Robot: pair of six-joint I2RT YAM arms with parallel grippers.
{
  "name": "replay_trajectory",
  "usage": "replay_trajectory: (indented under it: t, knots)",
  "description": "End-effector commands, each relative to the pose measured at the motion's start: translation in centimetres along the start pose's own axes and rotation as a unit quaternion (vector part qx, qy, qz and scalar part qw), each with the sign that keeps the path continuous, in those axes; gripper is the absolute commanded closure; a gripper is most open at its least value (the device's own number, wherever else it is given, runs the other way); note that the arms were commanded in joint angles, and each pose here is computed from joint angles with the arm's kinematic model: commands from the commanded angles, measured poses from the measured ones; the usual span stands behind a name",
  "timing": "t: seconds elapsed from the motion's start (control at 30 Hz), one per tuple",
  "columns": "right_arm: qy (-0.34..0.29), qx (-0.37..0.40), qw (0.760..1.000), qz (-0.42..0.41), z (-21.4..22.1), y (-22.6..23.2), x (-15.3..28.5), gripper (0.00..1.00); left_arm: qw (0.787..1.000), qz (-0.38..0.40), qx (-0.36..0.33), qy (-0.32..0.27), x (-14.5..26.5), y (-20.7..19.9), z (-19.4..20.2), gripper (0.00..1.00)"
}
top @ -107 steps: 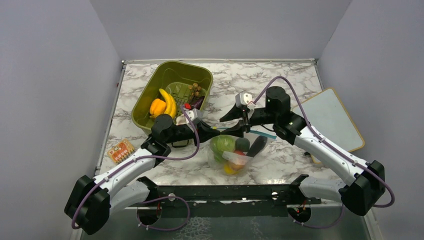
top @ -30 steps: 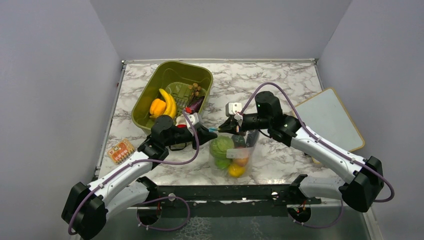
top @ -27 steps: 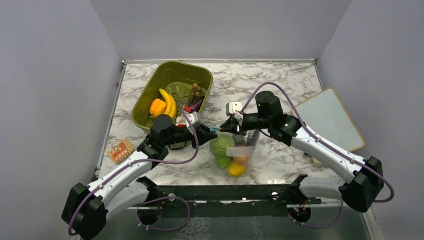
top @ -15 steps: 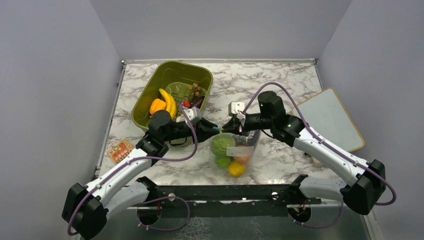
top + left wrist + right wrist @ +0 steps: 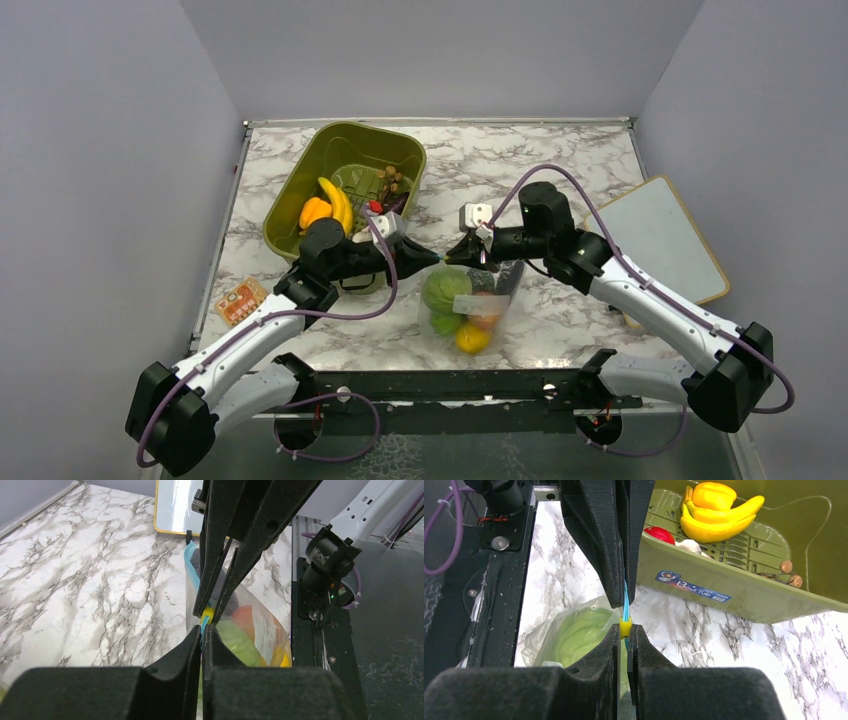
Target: Open the zip-top bag and remove the fake food
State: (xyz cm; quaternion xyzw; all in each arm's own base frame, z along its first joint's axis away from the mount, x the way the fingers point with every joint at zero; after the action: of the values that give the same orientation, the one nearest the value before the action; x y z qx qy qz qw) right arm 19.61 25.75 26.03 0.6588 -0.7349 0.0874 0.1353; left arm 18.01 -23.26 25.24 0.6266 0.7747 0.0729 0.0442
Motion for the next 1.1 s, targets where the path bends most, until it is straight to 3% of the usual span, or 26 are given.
replay_trajectory:
  t: [0.0, 0.33, 1.07]
  knots:
    - [-0.016, 0.015, 1.0, 0.007, -1.3, 0.3, 0.8, 0.99, 1.0, 0.012, -0.015, -0.017, -0.3, 0.3, -1.7, 1.0]
    - [0.026, 0.005, 0.997, 0.073, 0.7, -1.1, 1.5, 0.99, 0.999, -0.015, -0.04, -0.026, 0.4, 0.5, -2.7, 1.0]
    - [0.104, -0.062, 0.986, 0.116, 4.3, -3.8, 6.6, 0.99, 0.988, -0.109, -0.11, -0.008, 2.1, 2.5, -4.6, 1.0]
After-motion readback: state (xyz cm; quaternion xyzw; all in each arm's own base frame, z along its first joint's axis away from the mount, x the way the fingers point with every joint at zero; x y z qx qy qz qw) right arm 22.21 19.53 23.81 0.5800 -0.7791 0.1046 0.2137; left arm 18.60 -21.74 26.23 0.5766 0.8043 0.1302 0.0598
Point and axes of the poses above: each gripper's point midway between its finger pads, its own x axis back along the fingers, its own y axis along the line the jaws close on, z = x × y, the point moved 5 cm from there along x, back along the fingers, and after that the axes turned 15 degrees about -x, right-handed, at the moved point
